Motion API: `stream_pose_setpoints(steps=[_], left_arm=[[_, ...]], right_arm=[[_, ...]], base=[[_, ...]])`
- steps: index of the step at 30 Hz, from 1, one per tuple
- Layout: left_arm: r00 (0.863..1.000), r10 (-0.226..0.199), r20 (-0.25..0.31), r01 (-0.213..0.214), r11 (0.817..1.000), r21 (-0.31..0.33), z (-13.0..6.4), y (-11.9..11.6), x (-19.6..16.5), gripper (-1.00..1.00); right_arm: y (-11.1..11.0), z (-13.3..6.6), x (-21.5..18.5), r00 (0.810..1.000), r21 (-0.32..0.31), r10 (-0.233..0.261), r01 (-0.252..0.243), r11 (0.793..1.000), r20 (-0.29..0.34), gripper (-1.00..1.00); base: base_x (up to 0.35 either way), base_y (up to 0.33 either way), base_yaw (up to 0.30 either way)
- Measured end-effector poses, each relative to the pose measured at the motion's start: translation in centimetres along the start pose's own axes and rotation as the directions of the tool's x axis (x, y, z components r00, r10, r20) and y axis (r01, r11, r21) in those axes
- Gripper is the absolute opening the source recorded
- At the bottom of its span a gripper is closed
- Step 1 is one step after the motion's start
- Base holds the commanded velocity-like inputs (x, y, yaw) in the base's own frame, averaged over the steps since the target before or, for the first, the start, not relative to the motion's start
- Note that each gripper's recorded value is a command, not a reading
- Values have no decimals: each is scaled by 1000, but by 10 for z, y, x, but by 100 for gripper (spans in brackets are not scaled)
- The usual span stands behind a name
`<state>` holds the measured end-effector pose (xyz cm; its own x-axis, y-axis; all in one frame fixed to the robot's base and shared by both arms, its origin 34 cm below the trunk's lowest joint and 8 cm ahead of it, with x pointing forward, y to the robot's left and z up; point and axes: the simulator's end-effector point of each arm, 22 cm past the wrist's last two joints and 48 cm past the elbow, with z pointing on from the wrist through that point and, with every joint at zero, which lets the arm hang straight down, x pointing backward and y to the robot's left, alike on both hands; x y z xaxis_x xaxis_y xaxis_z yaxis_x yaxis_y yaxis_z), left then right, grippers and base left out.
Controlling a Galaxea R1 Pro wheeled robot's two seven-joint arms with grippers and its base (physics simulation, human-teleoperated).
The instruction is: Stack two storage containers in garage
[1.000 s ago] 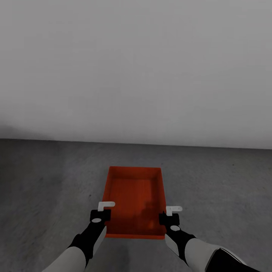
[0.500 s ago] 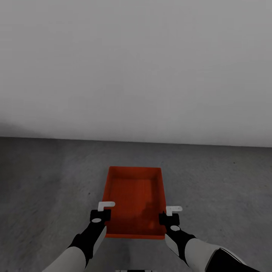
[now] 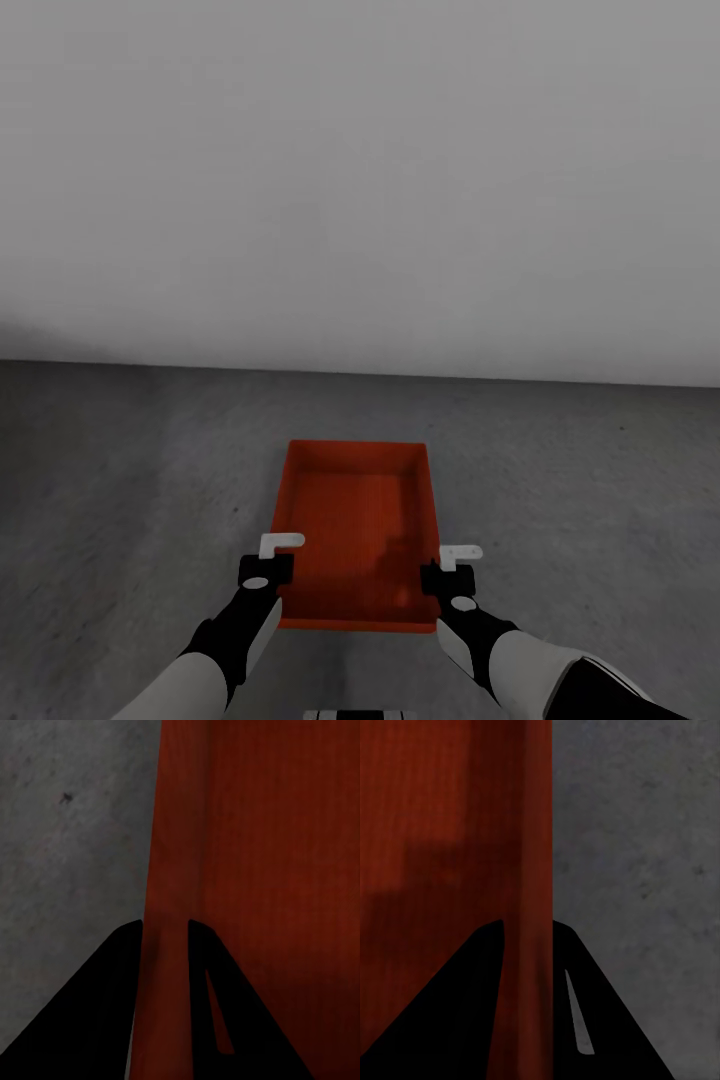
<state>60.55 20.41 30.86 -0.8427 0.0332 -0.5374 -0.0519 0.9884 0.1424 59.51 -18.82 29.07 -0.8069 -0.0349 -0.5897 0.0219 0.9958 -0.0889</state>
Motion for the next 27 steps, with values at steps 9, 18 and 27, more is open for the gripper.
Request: stream_pose_setpoints(steps=[9, 18, 27], left_arm=[[999, -41, -18, 41, 999, 10, 1, 2, 8, -100], [996, -63, -57, 64, 998, 12, 1, -1, 23, -100], [995, -90, -38, 92, 994, 60, -4, -26, 10, 100]], right_arm=[[7, -2, 0, 998, 18, -58, 59, 998, -10, -100], [6, -2, 6, 995, 16, -93, 94, 995, -41, -100], [13, -2, 3, 996, -17, -92, 91, 996, -21, 100]], base=[[0, 0, 0], [0, 0, 0], [0, 0, 0]])
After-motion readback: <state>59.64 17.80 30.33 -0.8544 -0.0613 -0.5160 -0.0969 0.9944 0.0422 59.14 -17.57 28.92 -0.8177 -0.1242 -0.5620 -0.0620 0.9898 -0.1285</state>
